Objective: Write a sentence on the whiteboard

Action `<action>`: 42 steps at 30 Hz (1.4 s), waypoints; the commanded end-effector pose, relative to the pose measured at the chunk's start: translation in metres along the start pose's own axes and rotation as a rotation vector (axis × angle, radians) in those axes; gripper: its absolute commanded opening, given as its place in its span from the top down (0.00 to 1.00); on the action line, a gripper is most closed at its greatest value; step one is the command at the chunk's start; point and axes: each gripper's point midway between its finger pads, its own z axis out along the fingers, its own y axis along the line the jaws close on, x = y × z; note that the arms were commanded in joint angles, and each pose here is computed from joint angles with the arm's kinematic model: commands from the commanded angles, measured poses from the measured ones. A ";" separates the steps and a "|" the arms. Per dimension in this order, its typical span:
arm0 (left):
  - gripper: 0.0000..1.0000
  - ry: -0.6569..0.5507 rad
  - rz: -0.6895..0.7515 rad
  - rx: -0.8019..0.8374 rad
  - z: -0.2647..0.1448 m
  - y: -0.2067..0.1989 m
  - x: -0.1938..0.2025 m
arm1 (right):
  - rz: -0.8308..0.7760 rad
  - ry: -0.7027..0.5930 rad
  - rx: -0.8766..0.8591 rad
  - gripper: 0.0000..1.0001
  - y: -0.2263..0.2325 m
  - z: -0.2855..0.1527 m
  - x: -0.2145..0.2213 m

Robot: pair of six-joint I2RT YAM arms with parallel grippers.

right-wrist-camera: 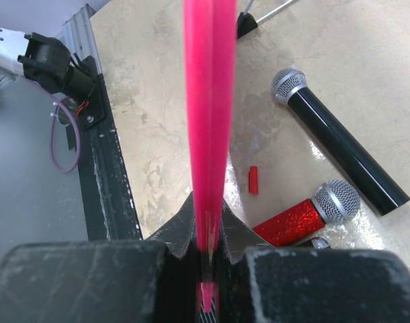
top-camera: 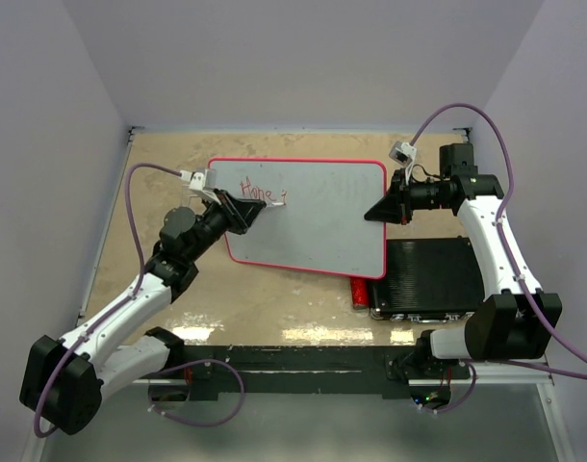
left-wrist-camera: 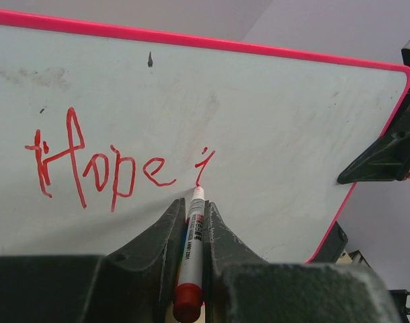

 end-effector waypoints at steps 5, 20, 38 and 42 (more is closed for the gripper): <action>1.00 -0.061 0.042 0.104 0.011 -0.033 -0.035 | -0.110 -0.039 -0.010 1.00 0.012 -0.004 -0.013; 1.00 -0.081 0.039 0.126 0.014 -0.042 -0.047 | -0.112 -0.041 -0.011 1.00 0.012 -0.004 -0.014; 1.00 0.015 0.039 0.060 0.009 -0.017 -0.011 | -0.108 -0.039 -0.012 1.00 0.012 -0.004 -0.013; 1.00 0.048 0.029 0.061 0.006 -0.013 0.001 | -0.108 -0.039 -0.012 1.00 0.011 -0.004 -0.013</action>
